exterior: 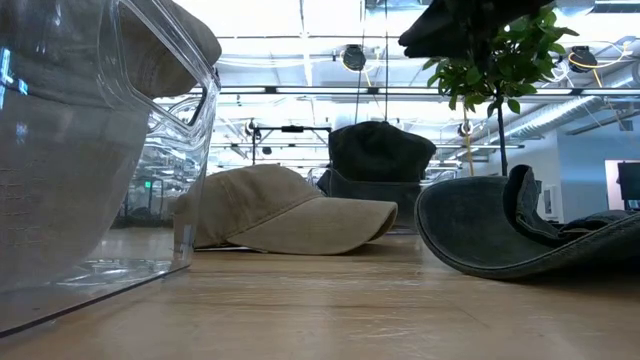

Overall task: Pick & Place hat
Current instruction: Put the brown cap into the bottom transparent bin

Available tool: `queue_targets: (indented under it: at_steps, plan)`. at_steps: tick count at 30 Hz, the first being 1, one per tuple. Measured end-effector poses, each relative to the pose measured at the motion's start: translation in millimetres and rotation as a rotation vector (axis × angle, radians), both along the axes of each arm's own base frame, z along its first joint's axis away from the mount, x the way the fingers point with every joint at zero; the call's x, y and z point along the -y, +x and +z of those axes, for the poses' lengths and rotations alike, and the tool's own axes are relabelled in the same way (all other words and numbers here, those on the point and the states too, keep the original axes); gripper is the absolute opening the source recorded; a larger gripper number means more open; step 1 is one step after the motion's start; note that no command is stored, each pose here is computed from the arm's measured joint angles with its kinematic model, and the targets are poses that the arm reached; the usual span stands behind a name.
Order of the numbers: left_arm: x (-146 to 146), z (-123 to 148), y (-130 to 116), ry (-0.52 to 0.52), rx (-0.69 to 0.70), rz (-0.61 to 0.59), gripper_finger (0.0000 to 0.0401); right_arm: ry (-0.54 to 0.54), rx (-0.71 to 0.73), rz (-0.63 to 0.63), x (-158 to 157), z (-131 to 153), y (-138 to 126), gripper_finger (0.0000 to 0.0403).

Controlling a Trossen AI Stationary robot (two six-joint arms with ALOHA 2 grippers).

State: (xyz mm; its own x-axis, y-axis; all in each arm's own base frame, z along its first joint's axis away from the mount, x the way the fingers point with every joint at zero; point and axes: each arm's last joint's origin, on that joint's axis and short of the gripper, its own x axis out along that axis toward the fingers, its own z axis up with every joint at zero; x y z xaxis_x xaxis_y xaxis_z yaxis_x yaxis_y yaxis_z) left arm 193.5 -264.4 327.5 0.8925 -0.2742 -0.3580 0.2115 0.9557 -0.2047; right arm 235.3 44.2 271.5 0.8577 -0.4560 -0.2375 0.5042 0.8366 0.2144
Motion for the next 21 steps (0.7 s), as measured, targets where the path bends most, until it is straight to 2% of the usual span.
queue_targets:
  at_steps: [6, 10, 15, 21]
  plan:
    - [13.9, -14.6, -6.3, 0.028, -0.022, 0.021, 0.0011, -0.007, -0.004, 0.024, -5.2, 0.0, -1.0, 0.0071]
    - [15.1, -20.1, -16.6, 0.091, -0.039, 0.052, 0.0011, 0.003, 0.001, 0.023, -5.7, 0.0, -1.2, 0.0062]
    - [11.2, -31.0, -26.2, 0.110, -0.107, 0.122, 0.0011, 0.013, 0.007, 0.018, -5.6, 0.0, -1.2, 0.0053]
    - [7.1, -62.7, -30.2, 0.116, -0.126, 0.144, 0.0011, 0.012, 0.007, 0.017, -5.4, 0.0, -1.1, 0.0049]
